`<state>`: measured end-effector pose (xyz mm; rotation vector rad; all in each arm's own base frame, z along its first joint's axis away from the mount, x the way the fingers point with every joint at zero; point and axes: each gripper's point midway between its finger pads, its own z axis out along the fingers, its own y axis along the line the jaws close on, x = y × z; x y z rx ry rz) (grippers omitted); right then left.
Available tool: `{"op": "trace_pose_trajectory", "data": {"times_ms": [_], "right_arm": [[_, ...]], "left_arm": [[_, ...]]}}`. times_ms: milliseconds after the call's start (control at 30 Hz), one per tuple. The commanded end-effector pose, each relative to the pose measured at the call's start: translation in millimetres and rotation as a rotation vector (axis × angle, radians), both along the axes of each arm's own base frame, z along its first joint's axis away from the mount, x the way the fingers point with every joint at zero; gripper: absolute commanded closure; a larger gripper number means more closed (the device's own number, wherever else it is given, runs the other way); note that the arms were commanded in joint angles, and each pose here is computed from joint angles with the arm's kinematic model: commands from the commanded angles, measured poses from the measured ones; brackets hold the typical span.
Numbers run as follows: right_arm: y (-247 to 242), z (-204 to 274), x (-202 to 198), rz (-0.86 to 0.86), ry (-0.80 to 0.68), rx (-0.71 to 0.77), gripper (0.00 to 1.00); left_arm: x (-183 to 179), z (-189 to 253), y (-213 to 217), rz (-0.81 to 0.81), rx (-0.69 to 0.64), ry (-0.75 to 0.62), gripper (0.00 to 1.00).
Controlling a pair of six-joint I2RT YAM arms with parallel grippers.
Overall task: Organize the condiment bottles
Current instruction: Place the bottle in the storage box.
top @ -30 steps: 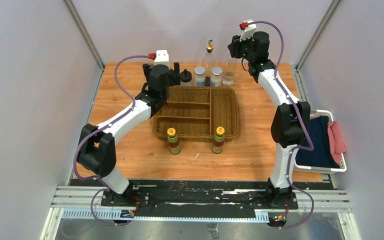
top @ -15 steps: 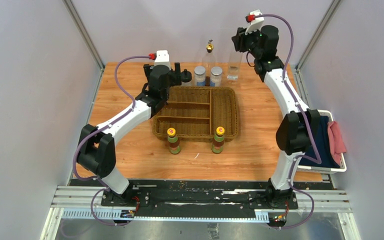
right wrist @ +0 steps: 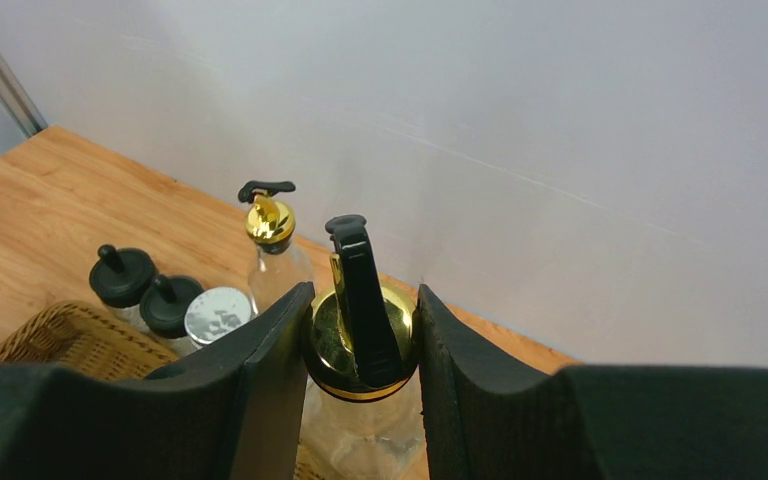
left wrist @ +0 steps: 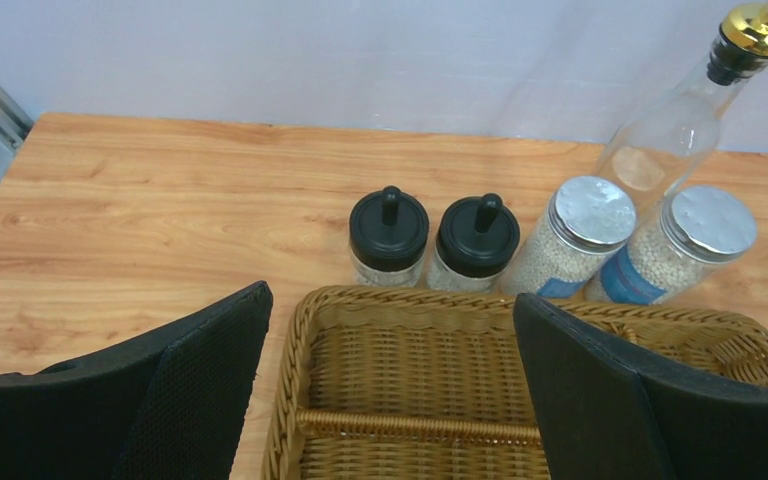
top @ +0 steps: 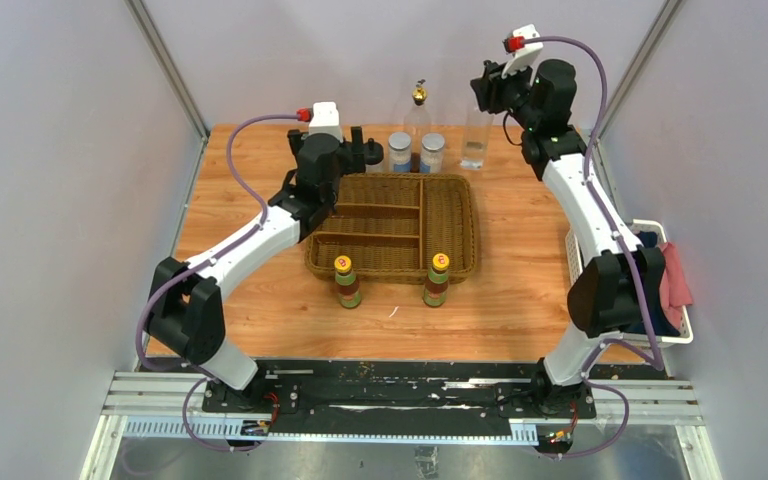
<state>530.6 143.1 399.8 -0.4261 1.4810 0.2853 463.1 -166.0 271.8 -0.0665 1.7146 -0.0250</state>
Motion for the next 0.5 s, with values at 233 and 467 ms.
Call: {"op": "trace_pose_trajectory", "data": {"times_ms": [233, 467], "right_arm": [[14.5, 49.9, -66.4, 0.077, -0.136, 0.022, 1.0], [32.7, 34.5, -84.0, 0.114, -0.114, 0.008, 1.0]], "left_arm": [[-20.6, 18.2, -6.6, -0.023, -0.043, -0.045, 0.0], [-27.1, 22.0, -8.3, -0.032, -0.049, -0.053, 0.0]]}}
